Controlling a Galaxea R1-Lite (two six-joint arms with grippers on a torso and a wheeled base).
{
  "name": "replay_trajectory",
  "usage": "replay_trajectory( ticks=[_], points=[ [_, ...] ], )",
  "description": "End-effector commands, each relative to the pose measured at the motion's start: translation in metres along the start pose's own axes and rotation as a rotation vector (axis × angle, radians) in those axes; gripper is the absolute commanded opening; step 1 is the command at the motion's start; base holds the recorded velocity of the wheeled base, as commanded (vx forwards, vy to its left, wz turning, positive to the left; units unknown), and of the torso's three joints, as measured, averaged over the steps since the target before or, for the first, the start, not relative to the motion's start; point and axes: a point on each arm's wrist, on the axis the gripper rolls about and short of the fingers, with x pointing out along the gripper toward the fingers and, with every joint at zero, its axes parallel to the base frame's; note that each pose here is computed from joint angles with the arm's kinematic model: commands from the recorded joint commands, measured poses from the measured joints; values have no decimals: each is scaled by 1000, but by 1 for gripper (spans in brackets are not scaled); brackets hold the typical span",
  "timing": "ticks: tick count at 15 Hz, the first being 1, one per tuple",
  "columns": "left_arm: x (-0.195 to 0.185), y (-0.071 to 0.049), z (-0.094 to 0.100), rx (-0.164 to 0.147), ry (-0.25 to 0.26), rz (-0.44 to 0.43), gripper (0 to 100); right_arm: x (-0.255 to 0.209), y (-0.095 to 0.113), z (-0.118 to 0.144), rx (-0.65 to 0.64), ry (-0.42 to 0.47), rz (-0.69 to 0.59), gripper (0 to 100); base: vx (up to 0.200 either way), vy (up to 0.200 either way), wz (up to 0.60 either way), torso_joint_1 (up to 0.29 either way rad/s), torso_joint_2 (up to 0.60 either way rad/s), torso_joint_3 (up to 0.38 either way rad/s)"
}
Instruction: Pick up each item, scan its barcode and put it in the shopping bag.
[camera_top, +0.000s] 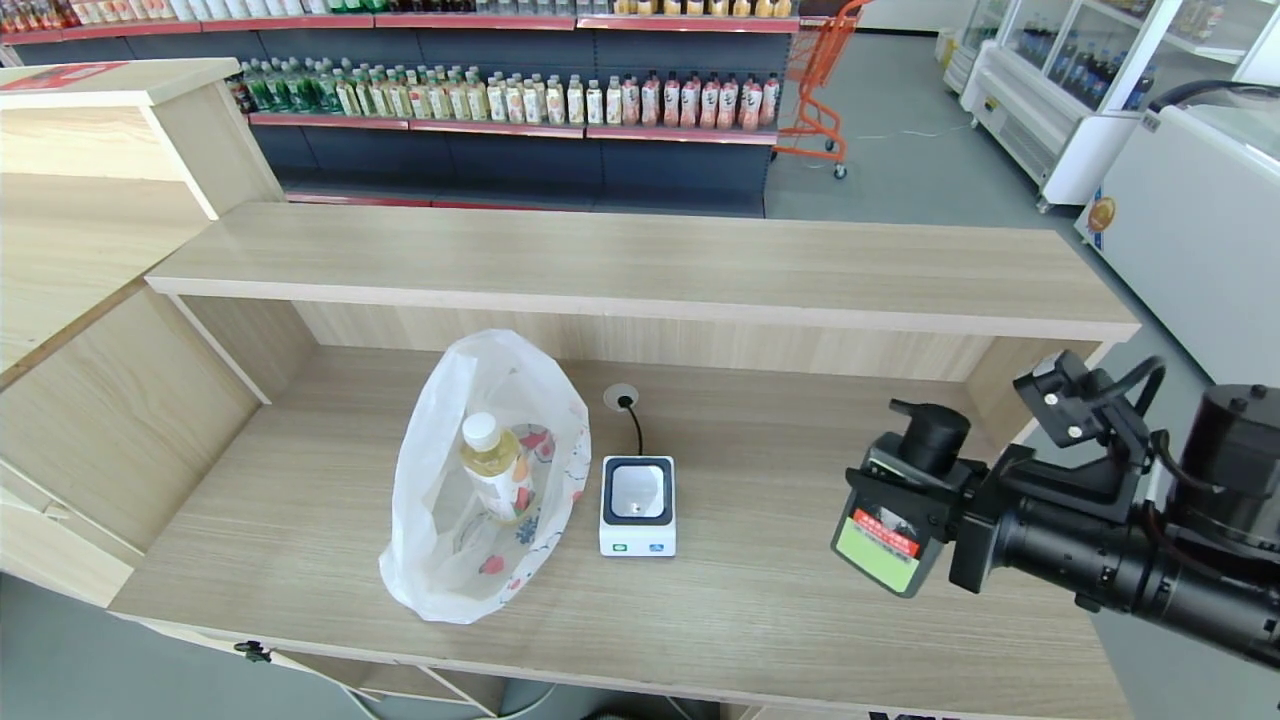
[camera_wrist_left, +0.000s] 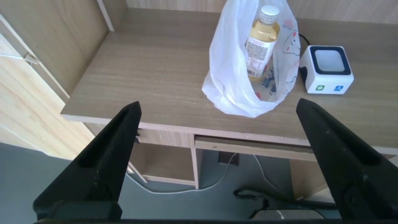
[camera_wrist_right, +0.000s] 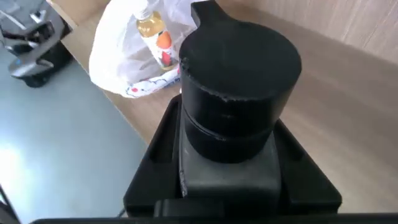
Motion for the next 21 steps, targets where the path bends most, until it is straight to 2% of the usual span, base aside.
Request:
replay_trajectory(
  ticks=[1,4,6,10,14,21],
  points=[
    [0,0,0,0,0,0,100,24,-7,-13,161,66,-17,0,0,0,0,0,0,0],
    [0,0,0,0,0,0,100,73,-9,-25,387,111,-64,0,0,0,0,0,0,0],
    [0,0,0,0,1,0,100,108,-7,-35,442,128,-69,0,0,0,0,0,0,0],
    [0,0,0,0,1,2,100,159,2,-57,433,156,-58,0,0,0,0,0,0,0],
    [0,0,0,0,0,2,100,195,-3,-71,428,147,-58,0,0,0,0,0,0,0],
    [0,0,0,0,0,2,100,235,-9,-70,418,116,-47,0,0,0,0,0,0,0]
  ],
)
